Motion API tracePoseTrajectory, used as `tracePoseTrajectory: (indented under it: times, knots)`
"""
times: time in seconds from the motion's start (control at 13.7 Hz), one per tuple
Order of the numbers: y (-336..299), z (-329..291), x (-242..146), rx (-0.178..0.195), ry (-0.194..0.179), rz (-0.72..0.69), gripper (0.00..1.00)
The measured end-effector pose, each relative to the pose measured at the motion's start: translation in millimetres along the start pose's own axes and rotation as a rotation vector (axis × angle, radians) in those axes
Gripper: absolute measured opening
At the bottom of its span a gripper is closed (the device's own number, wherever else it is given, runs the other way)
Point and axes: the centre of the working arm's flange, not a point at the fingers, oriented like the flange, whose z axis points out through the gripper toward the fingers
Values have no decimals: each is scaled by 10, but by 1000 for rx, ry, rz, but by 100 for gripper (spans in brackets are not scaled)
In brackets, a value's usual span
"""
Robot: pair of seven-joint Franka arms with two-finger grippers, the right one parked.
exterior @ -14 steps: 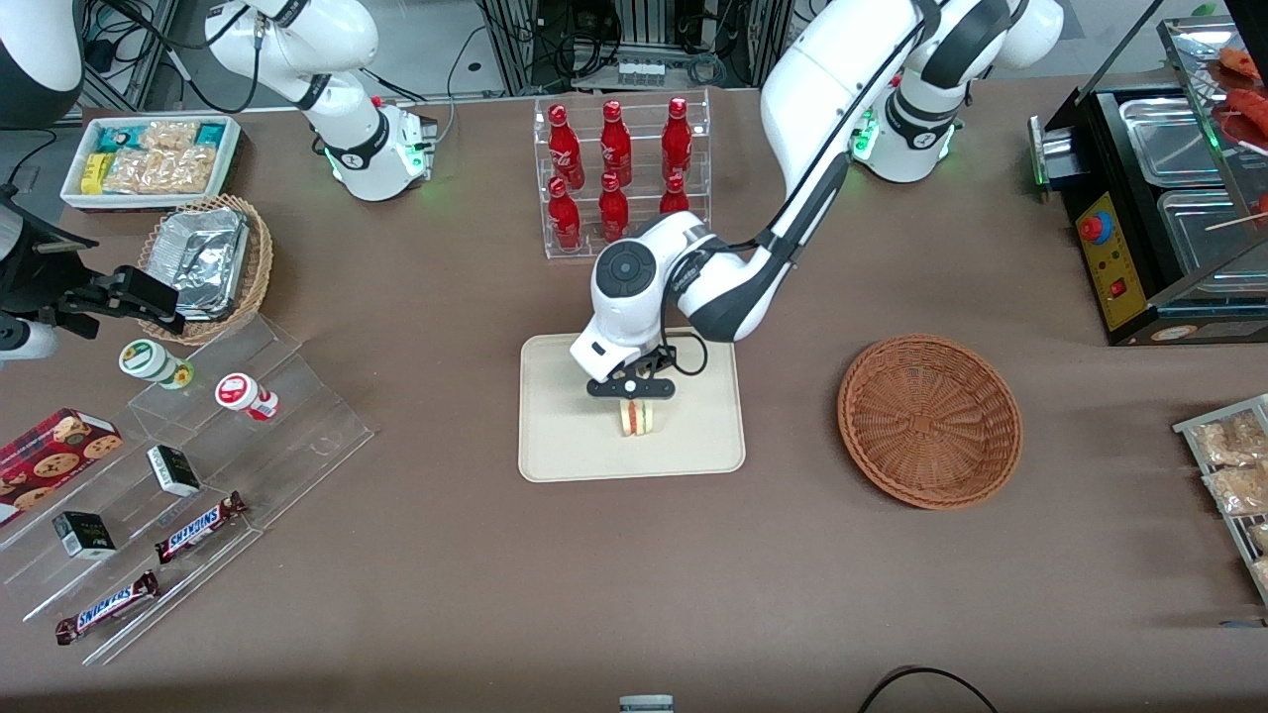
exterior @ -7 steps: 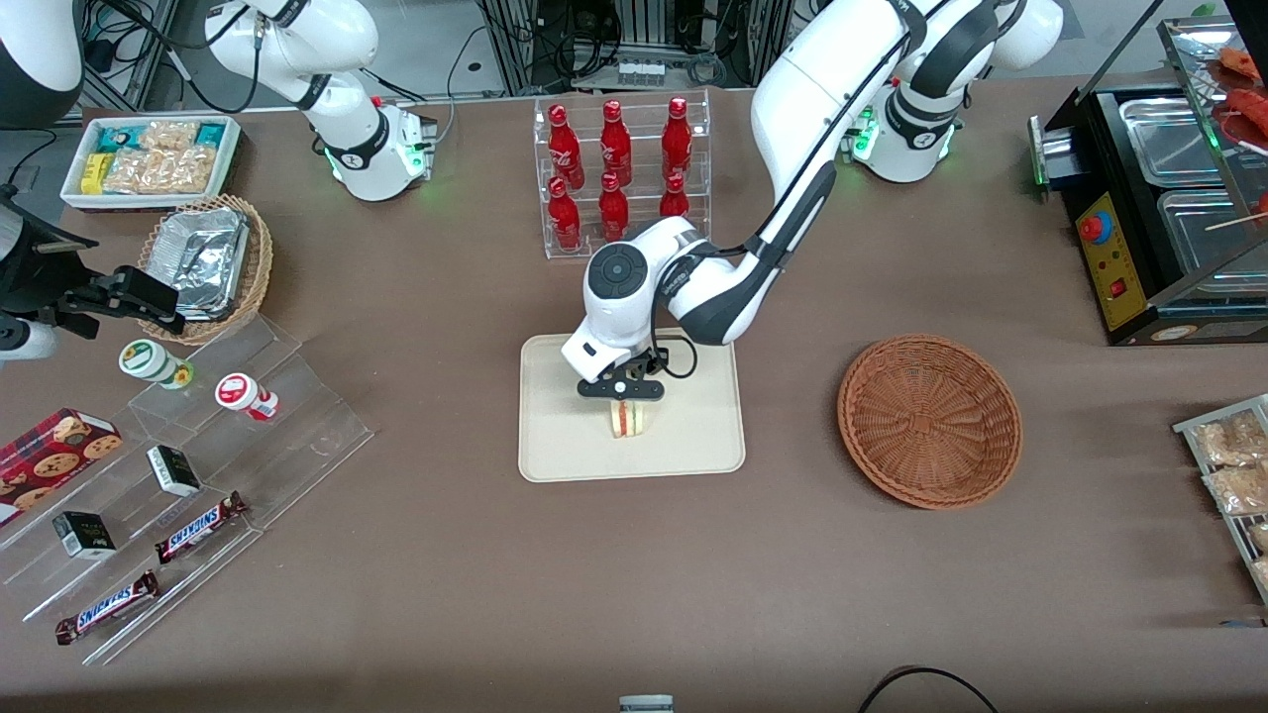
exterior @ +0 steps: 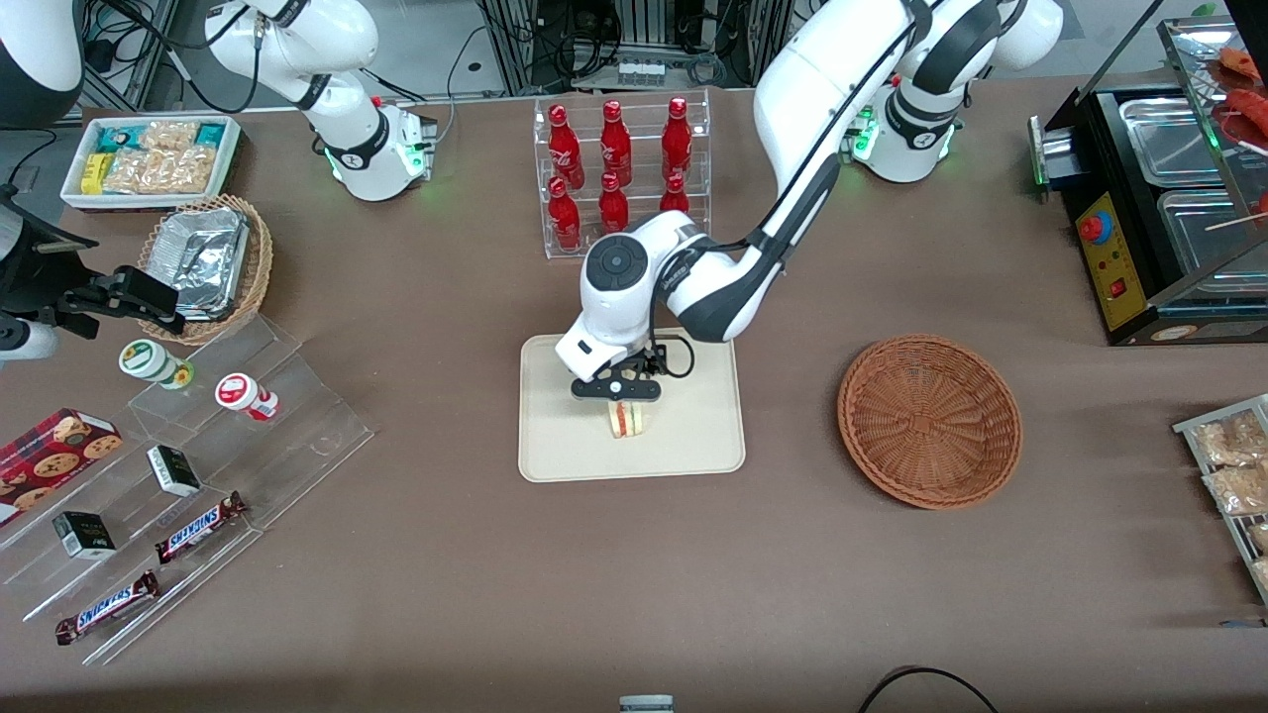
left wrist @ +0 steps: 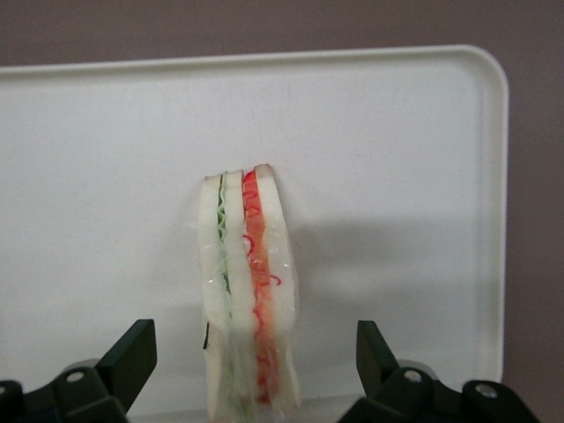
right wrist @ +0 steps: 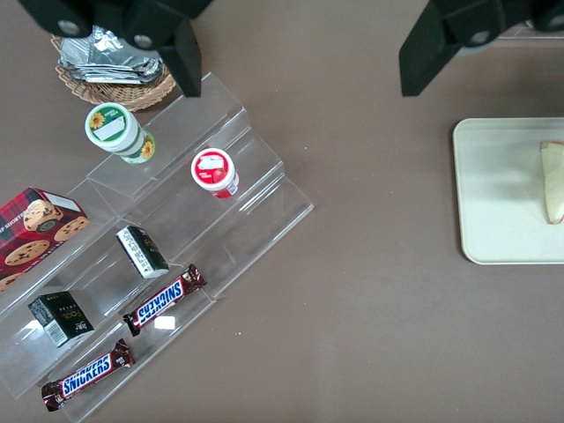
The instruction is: Place sandwich from basket to tray
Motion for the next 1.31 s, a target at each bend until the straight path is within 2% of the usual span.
tracePoseTrajectory:
  times: [0.15,0.36,0.44,0.66,0.88,1.09,1.31]
  knots:
    - [-72,-399,88,1,22,-52,100]
    - [-472,-1127,434,-19,79,-170,100]
    - [-663,-1333,525,-10,83,-204,100]
    - [-1321,-1807,637,32,80,-292,100]
    - [-1892,-2122,552,57,89,-294,100]
    - [-2511,-2354,540,103,62,-246,100]
    - [-3223,-2626,665,100,19,-196,100]
